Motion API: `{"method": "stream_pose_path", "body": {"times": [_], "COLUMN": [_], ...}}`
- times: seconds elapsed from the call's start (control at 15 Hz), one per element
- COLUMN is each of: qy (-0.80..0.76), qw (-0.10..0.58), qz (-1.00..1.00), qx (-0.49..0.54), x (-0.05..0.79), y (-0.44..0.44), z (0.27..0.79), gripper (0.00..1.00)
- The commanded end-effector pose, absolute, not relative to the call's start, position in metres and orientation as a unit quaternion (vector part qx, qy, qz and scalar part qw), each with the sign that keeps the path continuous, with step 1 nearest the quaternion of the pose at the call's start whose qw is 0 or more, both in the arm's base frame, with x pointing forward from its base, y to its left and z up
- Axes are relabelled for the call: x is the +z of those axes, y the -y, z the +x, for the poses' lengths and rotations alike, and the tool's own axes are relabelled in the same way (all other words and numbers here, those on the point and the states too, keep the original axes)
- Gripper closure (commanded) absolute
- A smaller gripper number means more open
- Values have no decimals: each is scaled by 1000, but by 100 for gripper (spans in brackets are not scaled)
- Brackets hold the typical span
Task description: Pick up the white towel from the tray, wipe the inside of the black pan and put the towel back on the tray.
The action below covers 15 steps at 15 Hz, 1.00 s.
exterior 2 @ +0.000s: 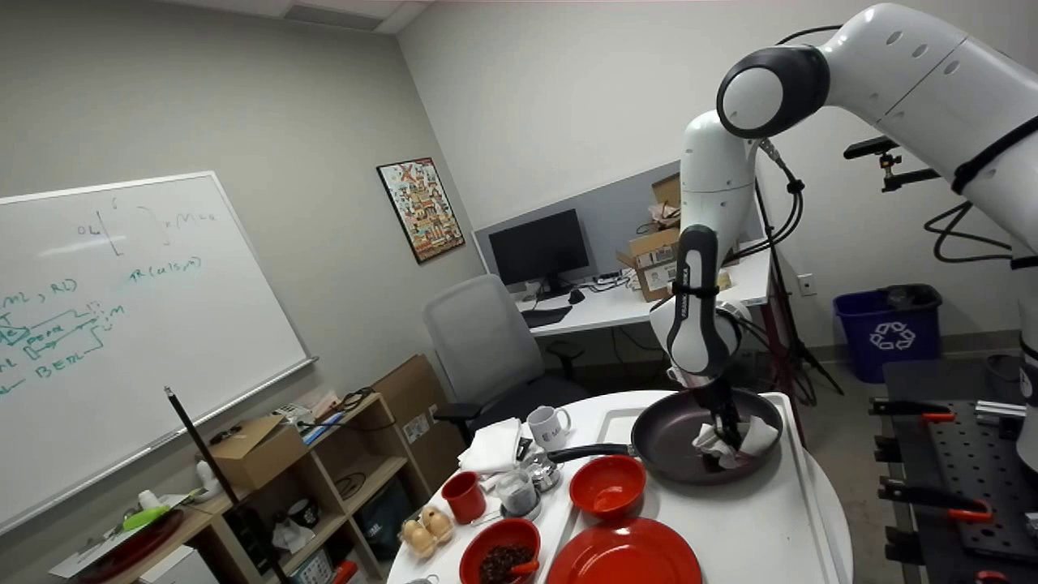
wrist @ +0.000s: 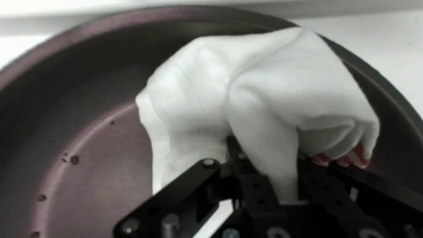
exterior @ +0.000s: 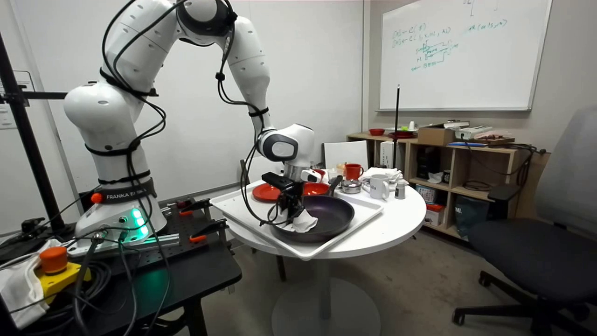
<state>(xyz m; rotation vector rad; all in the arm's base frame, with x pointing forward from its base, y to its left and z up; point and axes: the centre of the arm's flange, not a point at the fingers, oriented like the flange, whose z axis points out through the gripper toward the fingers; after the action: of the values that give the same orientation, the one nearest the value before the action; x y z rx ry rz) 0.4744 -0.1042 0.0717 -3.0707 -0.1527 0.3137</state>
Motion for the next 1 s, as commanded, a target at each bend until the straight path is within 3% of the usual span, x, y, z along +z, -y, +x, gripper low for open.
{"method": "stream_pose_path", "body": {"times": [0.0, 0.47, 0.93], "qy": [12, -63, -43], "qw": [-1, -28, -44], "qz": [-998, -997, -991], "qx": [55, -44, -118], "x": [75, 88, 79], "y": [145, 206, 181], "z": [457, 472, 490], "gripper": [94, 94, 94]}}
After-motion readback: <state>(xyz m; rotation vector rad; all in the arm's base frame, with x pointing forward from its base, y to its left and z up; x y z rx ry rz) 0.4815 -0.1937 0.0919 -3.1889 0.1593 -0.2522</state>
